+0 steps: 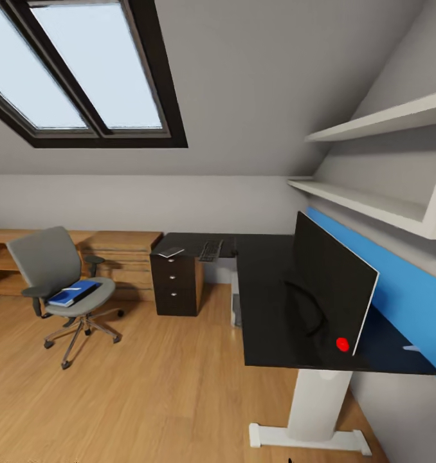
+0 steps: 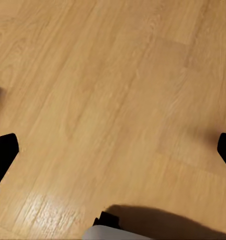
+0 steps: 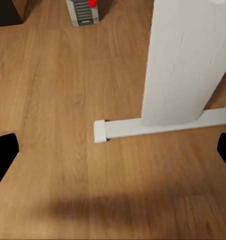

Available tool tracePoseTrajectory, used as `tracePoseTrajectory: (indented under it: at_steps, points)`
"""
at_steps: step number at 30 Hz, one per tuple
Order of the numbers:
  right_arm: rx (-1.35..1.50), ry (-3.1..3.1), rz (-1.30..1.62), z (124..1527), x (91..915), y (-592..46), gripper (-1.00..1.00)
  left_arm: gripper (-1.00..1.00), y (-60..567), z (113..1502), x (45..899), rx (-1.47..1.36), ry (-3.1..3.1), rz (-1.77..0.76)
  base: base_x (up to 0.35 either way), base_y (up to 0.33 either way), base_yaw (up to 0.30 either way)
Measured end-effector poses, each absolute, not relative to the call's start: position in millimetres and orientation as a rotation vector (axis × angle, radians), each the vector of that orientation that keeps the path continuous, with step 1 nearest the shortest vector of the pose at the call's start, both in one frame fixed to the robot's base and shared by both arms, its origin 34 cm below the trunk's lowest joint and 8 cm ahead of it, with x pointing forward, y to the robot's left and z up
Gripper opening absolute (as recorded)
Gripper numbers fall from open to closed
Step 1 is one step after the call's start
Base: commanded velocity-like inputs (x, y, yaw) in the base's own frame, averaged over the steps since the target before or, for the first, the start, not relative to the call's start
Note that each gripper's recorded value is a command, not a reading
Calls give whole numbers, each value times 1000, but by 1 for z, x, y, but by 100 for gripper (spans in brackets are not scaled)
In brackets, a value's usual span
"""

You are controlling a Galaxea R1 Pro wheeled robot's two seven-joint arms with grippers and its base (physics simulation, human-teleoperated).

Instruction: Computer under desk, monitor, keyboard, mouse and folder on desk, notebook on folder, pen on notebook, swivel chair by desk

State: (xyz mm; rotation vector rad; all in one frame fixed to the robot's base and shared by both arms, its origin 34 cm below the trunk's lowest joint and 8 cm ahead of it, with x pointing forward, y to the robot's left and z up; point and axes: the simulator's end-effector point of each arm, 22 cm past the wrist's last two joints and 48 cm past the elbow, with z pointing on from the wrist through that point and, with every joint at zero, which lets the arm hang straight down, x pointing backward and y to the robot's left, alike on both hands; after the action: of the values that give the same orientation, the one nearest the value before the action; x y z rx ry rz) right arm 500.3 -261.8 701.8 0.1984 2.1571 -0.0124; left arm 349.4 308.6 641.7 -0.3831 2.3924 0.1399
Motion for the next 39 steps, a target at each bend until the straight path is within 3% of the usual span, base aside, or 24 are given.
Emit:
tracePoseTrajectory:
  at_steps: [27,39]
  points:
    - [198,2162,-15,700,499,-263,100,100,297,636,342,-361,2417,84,204,265,18]
    - [198,2163,-15,699,498,-263,100,100,296,635,342,-361,2420,82,175,283,-180]
